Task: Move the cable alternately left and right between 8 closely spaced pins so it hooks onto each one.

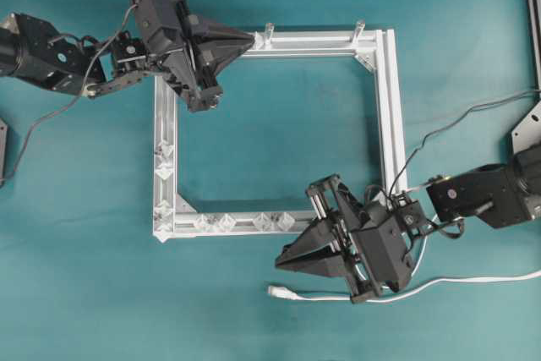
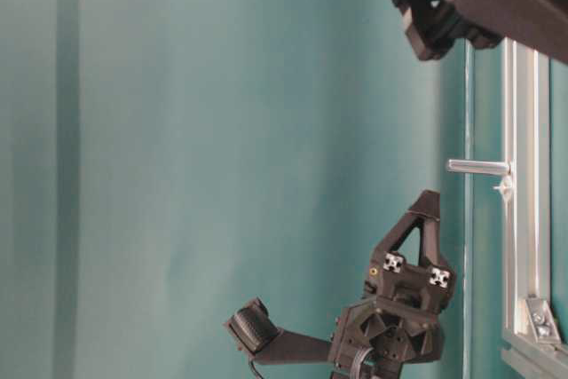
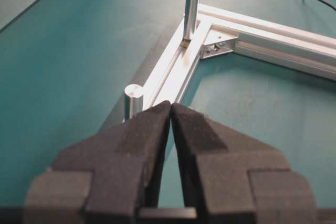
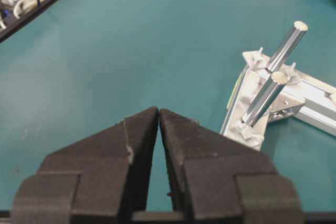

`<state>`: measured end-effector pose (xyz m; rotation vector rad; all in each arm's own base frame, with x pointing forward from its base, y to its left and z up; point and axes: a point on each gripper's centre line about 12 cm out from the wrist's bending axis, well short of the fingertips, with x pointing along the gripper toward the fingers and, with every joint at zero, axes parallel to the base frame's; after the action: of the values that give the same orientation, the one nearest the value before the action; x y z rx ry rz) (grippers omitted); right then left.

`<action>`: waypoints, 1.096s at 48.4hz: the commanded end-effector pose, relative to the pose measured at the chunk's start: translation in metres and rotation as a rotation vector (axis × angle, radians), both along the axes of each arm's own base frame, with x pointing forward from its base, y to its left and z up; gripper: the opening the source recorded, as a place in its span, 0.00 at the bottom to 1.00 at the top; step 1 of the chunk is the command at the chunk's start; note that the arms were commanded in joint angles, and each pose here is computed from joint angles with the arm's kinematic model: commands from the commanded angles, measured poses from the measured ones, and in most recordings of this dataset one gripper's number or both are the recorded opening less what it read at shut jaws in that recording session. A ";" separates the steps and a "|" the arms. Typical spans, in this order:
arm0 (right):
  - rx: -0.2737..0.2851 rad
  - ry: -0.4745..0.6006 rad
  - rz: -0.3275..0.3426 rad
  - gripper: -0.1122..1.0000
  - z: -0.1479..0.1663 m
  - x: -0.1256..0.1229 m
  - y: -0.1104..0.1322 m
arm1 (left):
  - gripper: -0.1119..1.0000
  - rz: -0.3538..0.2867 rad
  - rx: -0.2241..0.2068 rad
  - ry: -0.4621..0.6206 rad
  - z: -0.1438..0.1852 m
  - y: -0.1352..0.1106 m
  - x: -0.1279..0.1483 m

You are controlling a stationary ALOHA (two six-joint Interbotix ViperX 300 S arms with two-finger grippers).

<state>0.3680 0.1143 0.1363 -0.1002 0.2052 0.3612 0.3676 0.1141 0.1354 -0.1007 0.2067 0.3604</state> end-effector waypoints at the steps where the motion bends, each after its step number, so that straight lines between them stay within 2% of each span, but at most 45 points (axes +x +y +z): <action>1: 0.011 -0.024 0.006 0.27 0.007 0.004 0.003 | 0.23 -0.036 0.054 -0.059 0.032 -0.002 0.004; 3: 0.010 -0.014 0.005 0.26 0.006 0.004 0.003 | 0.21 -0.036 0.055 -0.050 0.036 -0.002 0.003; 6: 0.012 0.000 0.003 0.14 0.006 0.005 0.003 | 0.11 -0.037 0.051 -0.031 0.042 -0.002 -0.001; 8: 0.018 0.004 0.001 0.10 0.008 0.007 0.004 | 0.10 -0.037 0.047 -0.014 0.045 -0.002 -0.002; 16: 0.026 0.010 0.001 0.10 0.022 0.008 0.007 | 0.10 -0.047 0.020 0.040 0.060 -0.007 -0.013; 27: -0.026 0.139 -0.013 0.10 0.036 0.001 0.005 | 0.10 -0.057 -0.018 0.127 0.069 -0.014 -0.033; 39: 0.009 0.279 -0.048 0.10 0.057 -0.009 0.009 | 0.11 -0.066 -0.032 0.159 0.072 -0.022 -0.051; 42: 0.022 0.322 -0.053 0.10 0.059 -0.011 0.013 | 0.20 -0.073 -0.028 0.154 0.074 -0.026 -0.056; 49: 0.061 0.402 -0.065 0.10 0.063 -0.011 0.026 | 0.55 -0.094 -0.024 0.144 0.076 -0.035 -0.066; 53: 0.078 0.462 -0.081 0.10 0.063 -0.010 0.032 | 0.59 -0.110 -0.022 0.142 0.076 -0.042 -0.074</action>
<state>0.3540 0.1390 0.1842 0.0536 0.6525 0.3040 0.2978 0.0782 0.2012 -0.0981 0.3894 0.2748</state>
